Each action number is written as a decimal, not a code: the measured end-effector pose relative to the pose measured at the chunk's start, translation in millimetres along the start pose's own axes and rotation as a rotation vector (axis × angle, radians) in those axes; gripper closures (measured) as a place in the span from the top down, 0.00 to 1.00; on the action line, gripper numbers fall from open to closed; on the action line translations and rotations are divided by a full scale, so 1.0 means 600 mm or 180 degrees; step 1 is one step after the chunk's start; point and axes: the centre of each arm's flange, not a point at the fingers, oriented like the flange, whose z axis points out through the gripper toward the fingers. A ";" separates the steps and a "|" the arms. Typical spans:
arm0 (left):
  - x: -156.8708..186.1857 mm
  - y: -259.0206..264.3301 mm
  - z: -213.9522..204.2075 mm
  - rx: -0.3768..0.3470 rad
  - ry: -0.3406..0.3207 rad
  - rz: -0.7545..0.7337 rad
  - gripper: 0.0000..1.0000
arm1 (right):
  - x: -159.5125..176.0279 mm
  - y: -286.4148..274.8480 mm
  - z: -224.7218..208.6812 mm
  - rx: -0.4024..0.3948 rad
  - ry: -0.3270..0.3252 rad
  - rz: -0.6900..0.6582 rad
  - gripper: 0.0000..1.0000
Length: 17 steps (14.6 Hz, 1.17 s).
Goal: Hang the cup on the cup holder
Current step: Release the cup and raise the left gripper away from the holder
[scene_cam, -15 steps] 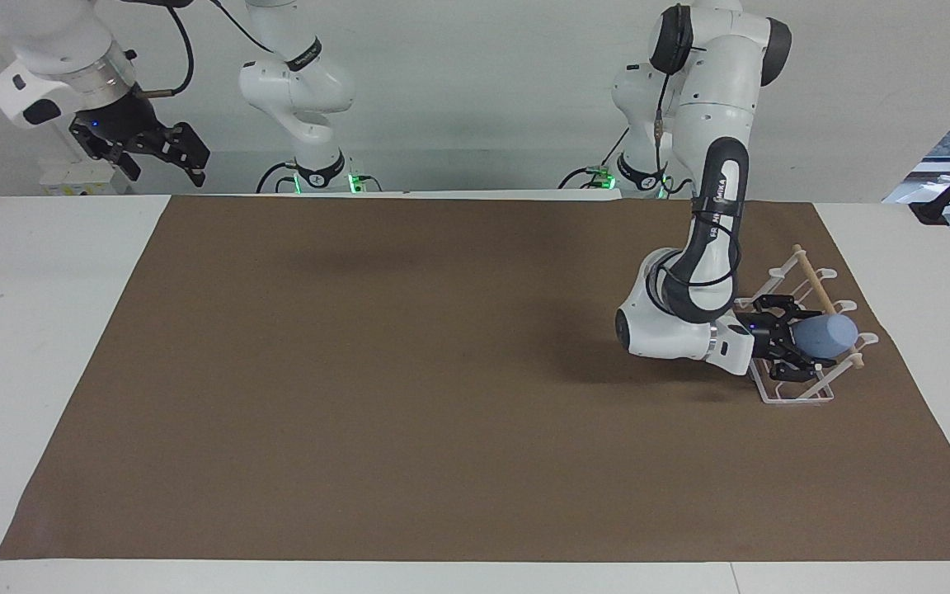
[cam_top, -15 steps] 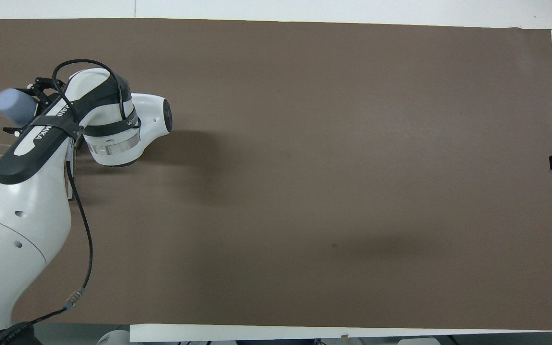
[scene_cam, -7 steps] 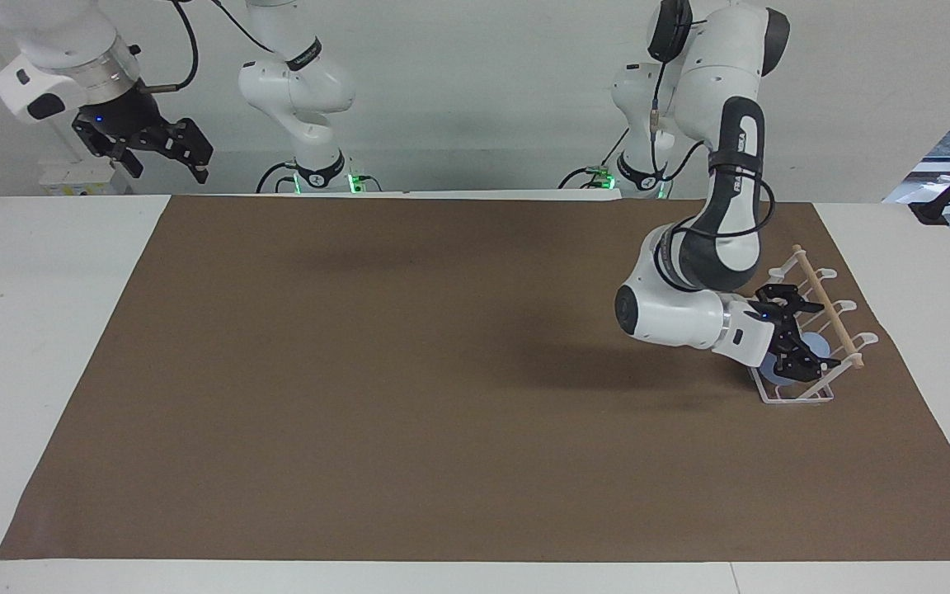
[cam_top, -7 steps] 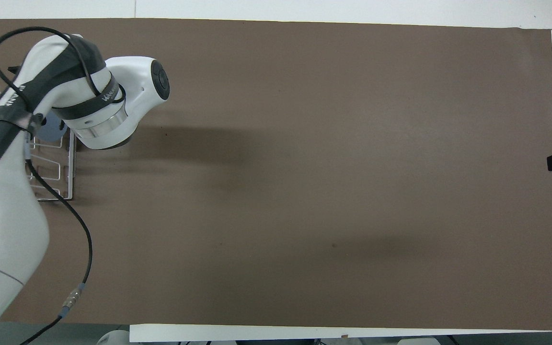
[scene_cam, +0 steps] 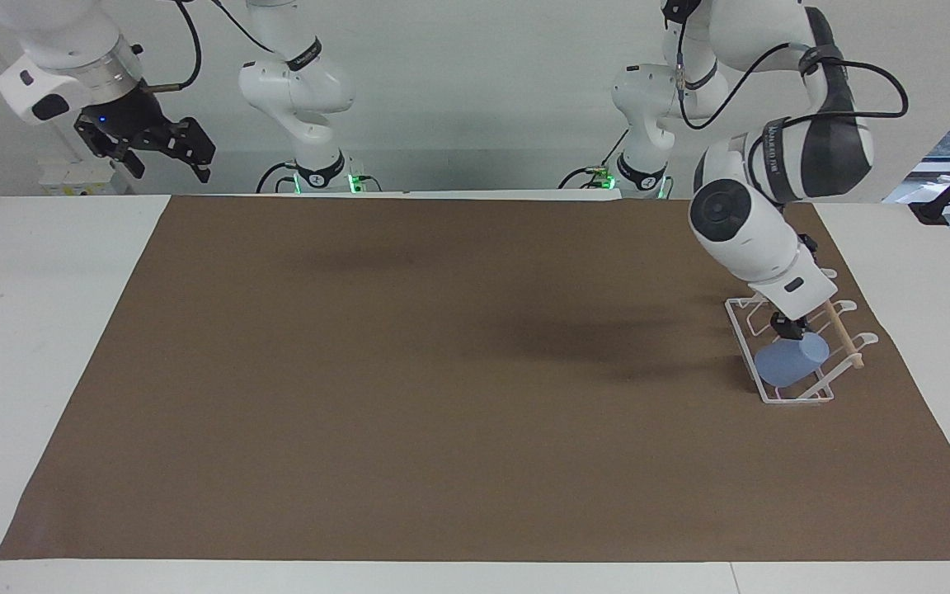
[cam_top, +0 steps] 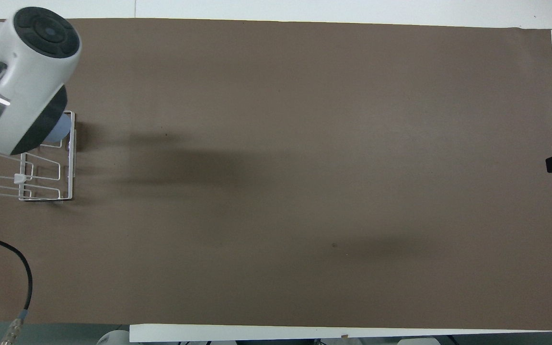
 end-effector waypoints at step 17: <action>0.051 -0.227 -0.125 -0.1775 -0.0870 0.2995 1.00 | 0.000 0.006 0.018 0.0004 0.0036 0.0012 1.00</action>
